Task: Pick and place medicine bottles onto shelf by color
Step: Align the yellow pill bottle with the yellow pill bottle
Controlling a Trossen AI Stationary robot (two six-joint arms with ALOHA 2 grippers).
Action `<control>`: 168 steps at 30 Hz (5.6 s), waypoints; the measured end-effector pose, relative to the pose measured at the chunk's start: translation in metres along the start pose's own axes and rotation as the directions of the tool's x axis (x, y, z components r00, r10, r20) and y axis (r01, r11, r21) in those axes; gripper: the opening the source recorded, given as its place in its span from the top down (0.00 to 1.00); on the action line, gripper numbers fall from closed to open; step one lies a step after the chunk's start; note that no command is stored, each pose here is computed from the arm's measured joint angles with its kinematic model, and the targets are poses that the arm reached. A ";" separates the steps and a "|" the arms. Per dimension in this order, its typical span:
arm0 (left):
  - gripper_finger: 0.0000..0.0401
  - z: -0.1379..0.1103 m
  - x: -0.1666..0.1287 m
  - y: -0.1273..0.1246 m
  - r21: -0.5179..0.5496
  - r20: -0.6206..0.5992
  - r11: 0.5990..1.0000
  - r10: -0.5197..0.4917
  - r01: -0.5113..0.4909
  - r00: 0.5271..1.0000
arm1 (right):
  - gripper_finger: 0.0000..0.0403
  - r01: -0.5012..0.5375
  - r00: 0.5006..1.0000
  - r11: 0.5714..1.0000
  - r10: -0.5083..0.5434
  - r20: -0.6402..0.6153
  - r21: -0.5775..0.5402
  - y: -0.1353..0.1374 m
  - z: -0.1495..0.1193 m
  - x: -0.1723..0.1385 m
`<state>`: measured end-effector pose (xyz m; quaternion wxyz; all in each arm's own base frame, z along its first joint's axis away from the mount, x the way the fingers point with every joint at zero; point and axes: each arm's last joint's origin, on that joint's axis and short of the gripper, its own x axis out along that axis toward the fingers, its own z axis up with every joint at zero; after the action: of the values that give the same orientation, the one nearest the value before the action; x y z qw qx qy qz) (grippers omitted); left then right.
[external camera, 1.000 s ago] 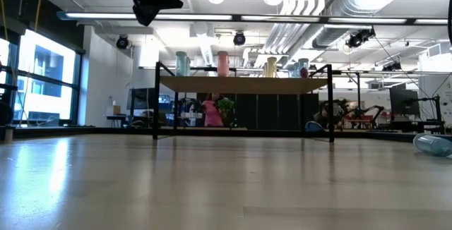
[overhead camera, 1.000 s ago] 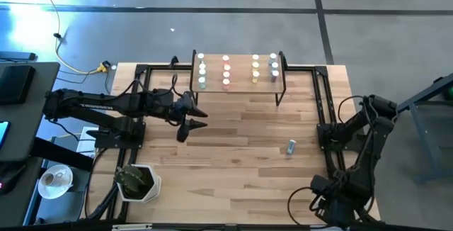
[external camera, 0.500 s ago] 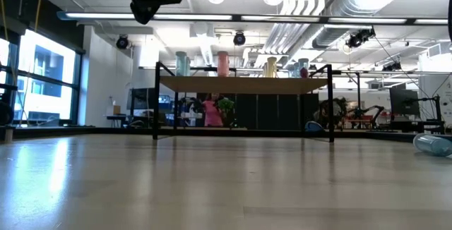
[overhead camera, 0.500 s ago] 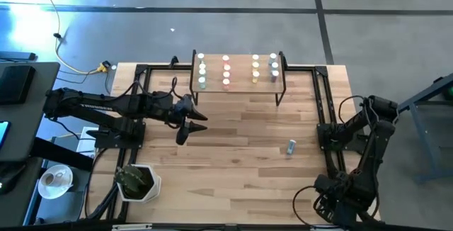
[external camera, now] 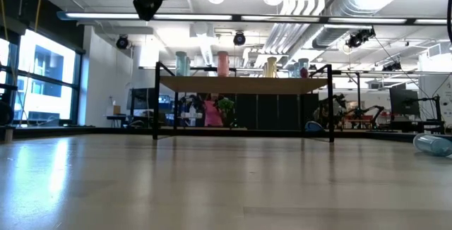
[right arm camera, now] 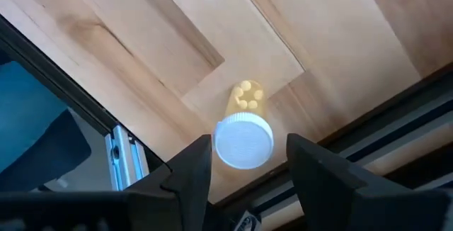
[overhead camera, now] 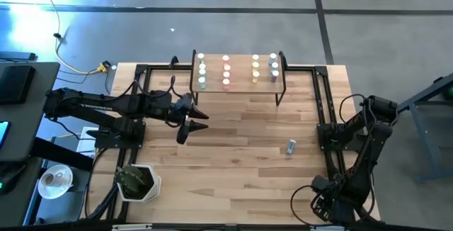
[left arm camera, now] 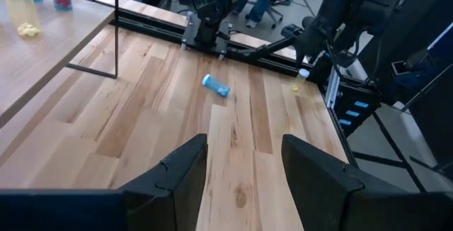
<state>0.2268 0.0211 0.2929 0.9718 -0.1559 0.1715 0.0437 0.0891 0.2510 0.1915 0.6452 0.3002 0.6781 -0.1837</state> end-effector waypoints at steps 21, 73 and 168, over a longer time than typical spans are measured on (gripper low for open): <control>0.57 0.000 0.000 0.000 0.003 0.000 1.000 0.000 0.000 1.000 | 0.72 -0.007 1.000 1.000 0.007 0.008 0.014 0.002 0.004 0.000; 0.57 0.007 -0.003 0.028 0.220 0.059 0.941 0.249 -0.256 0.967 | 0.72 -0.214 0.765 0.873 0.429 0.480 -0.438 -0.009 0.304 -0.107; 0.57 0.000 -0.005 0.035 0.225 -0.024 0.935 0.286 -0.273 0.958 | 0.72 0.051 0.971 0.993 -0.023 0.238 -0.109 -0.140 0.432 -0.219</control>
<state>0.2174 0.0539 0.2843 0.9617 -0.0230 0.2230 0.1579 0.3271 -0.1665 0.3450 0.7338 0.2261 0.6115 -0.1909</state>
